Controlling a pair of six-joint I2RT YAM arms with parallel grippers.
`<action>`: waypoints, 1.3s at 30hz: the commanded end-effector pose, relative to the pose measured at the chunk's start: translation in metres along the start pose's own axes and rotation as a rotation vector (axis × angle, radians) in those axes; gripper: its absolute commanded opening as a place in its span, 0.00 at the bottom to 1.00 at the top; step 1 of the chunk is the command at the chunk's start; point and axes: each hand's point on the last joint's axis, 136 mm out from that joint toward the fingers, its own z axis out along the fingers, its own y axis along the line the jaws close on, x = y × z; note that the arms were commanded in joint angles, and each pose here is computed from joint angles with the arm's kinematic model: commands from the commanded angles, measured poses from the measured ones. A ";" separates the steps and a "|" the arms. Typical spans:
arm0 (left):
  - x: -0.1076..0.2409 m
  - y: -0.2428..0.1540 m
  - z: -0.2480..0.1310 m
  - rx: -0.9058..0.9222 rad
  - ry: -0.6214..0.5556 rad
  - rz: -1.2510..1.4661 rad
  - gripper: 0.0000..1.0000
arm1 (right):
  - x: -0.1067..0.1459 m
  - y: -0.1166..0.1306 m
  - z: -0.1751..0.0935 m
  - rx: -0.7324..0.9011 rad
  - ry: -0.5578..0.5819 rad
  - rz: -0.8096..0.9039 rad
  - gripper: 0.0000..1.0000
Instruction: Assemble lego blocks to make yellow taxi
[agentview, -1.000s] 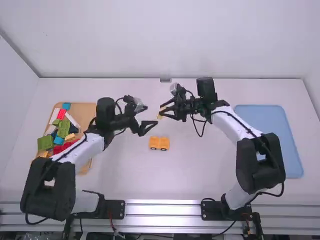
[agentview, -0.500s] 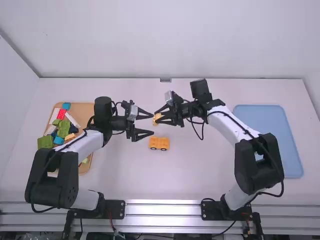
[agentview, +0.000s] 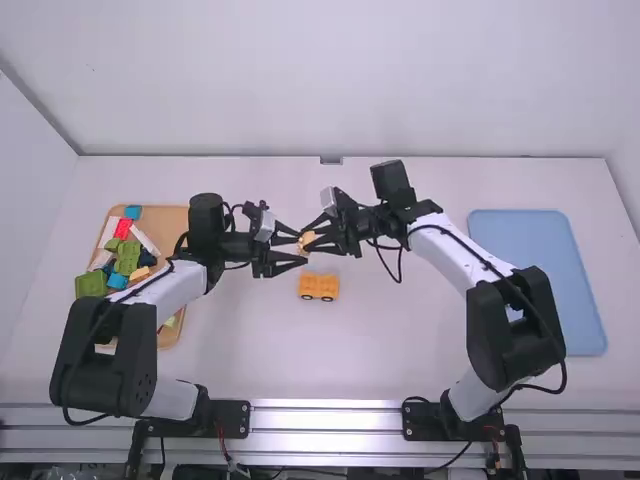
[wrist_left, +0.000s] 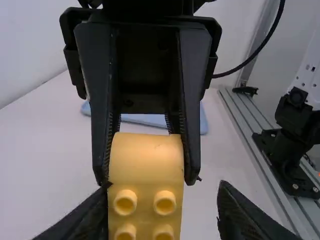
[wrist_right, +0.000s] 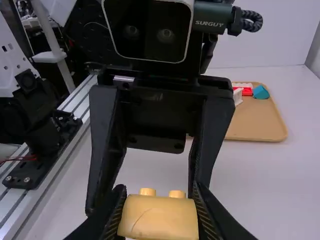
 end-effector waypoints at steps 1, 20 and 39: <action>-0.004 0.002 0.001 -0.004 0.002 0.001 0.54 | -0.008 -0.005 -0.001 0.001 -0.011 -0.030 0.16; -0.002 -0.001 0.010 0.002 0.014 0.001 0.36 | -0.005 -0.007 0.008 0.018 0.021 -0.023 0.16; 0.048 0.067 -0.012 -0.479 0.175 -0.369 0.12 | 0.023 -0.083 -0.039 0.426 0.167 0.155 0.99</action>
